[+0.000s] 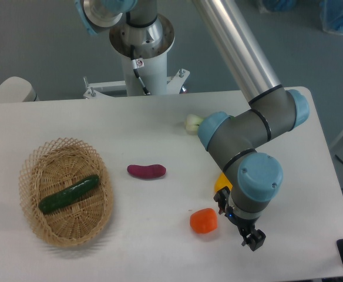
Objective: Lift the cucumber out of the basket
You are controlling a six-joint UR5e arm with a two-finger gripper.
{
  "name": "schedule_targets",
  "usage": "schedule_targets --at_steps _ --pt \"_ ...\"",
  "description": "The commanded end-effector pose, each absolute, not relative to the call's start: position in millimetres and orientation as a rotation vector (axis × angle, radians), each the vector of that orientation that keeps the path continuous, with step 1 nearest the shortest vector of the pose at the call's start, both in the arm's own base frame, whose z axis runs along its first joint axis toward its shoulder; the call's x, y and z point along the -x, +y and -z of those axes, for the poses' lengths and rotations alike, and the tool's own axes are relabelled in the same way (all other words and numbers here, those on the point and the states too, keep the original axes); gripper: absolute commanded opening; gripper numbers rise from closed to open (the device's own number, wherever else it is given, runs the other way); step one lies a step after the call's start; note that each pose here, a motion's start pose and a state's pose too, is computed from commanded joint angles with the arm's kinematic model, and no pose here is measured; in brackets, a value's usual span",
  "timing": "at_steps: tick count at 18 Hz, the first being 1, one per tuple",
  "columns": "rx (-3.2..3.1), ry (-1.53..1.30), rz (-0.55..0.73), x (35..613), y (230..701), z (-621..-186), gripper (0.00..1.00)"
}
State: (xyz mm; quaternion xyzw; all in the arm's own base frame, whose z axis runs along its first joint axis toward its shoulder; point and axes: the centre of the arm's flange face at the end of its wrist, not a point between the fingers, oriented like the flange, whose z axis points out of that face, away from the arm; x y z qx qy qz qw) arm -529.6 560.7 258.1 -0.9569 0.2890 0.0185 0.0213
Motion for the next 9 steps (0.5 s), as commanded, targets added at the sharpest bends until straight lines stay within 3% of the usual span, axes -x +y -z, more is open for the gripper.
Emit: schedule_targets --at_steps 9 --pt "2.969 0.889 -0.053 528.2 561.1 -256.7 1.00"
